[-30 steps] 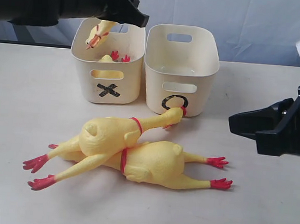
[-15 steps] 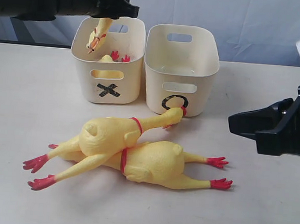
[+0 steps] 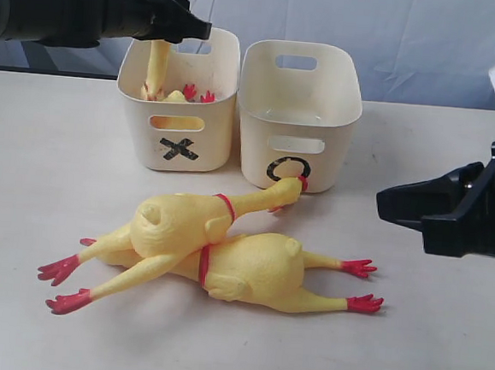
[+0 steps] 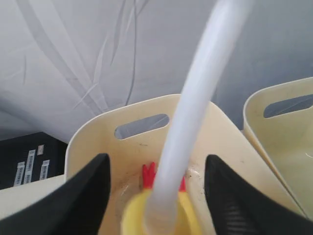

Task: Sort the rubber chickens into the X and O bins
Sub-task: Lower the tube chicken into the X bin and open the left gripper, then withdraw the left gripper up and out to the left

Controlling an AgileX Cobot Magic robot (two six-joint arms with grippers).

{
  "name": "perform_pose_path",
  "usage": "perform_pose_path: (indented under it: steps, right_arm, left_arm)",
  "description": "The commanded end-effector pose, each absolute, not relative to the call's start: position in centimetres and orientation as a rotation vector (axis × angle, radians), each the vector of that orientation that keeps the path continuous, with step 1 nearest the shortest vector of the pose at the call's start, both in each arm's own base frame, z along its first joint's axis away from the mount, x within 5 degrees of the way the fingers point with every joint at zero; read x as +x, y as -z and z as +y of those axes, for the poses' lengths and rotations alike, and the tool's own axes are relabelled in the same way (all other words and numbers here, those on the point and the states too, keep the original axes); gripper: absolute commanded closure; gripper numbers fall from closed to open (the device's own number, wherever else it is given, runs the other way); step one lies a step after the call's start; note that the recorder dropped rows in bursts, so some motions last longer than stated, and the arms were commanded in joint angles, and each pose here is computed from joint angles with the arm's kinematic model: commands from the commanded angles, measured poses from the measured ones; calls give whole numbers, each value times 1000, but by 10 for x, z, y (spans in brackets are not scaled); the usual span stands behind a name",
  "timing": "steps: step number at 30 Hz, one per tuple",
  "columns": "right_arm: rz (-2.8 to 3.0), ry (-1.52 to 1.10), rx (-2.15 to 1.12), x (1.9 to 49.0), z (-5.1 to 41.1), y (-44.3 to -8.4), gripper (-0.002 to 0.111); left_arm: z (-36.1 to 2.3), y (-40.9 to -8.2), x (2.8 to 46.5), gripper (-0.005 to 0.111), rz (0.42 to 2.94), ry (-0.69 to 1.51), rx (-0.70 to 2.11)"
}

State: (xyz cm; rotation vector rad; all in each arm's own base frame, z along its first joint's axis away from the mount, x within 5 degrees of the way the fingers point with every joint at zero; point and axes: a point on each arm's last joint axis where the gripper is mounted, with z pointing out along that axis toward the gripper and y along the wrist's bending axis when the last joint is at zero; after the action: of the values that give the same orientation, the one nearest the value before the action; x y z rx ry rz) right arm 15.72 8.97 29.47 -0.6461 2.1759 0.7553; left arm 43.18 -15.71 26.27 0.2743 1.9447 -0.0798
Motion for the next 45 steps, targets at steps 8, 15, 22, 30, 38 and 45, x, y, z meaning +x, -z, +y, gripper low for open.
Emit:
perform_pose_path:
  steps: [8,15,22,30,38,45]
  right_arm:
    - [2168,-764,-650,157,91,-296,109]
    - [2168,-764,-650,157,91,-296,109]
    - [2167,-763,-649,157,91,-296,109]
    - [2168,-761,-651,157,90,-296,109]
    - [2168,-754,-657,157,90,-296,109]
    - [2175,-731,-678,157,89,-295,109]
  left_arm:
    - [-153,-266,433,40,1950,78,204]
    - [-151,-270,432,40,1943,69,194]
    - [-142,-285,418,44,1919,-28,255]
    - [-118,-315,388,89,1902,-200,208]
    - [-94,-310,348,107,1945,-389,290]
    - [-72,-290,305,107,2016,-465,291]
